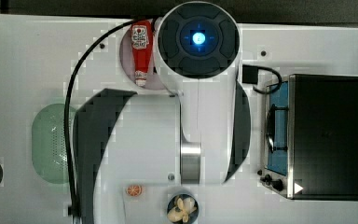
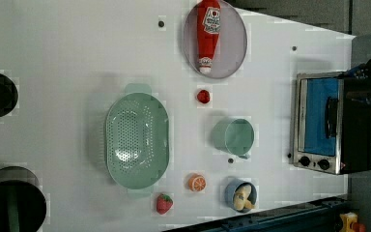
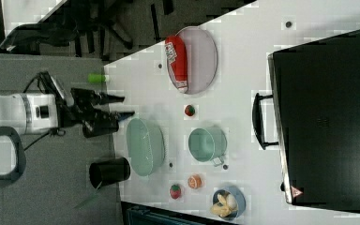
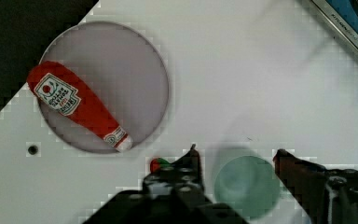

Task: Flap open oven.

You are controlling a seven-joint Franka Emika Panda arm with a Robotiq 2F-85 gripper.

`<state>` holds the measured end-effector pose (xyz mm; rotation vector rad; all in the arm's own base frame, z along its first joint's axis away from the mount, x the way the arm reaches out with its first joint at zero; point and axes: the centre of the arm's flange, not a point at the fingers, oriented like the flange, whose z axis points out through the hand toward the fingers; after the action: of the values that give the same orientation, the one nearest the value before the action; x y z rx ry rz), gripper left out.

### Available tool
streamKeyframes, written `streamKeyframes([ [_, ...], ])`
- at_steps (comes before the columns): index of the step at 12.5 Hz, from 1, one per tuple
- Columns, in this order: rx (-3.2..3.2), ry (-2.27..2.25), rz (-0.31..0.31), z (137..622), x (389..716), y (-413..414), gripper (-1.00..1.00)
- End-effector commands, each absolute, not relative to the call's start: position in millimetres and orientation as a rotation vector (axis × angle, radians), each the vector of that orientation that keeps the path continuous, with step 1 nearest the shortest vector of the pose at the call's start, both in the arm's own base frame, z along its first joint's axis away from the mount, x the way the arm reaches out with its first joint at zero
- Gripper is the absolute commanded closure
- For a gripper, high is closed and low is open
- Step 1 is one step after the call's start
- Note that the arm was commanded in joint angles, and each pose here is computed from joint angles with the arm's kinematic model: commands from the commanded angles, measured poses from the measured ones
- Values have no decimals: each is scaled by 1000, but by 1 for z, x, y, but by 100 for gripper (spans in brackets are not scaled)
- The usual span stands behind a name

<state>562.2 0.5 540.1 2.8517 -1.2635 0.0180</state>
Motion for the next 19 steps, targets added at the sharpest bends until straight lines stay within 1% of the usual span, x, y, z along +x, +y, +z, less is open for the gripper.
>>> streamKeyframes([
  [1,2849,-1317,3,611,465,-30,-58],
  [3,2849,-1317,3,611,465,-30,-99],
  [7,2849,-1317,3,611,465,-30,-100],
  [8,2849,-1317,3,611,465,-30,-90],
  [12,2843,-1327,-4,609,465,-33,7],
  [14,2834,-1341,-24,603,464,-39,54],
  [15,2827,-1348,-44,597,463,-42,65],
  [17,2819,-1335,-100,578,462,-51,65],
  [18,2821,-1293,-120,568,462,-55,65],
  [19,2831,-1227,-126,558,461,-58,65],
])
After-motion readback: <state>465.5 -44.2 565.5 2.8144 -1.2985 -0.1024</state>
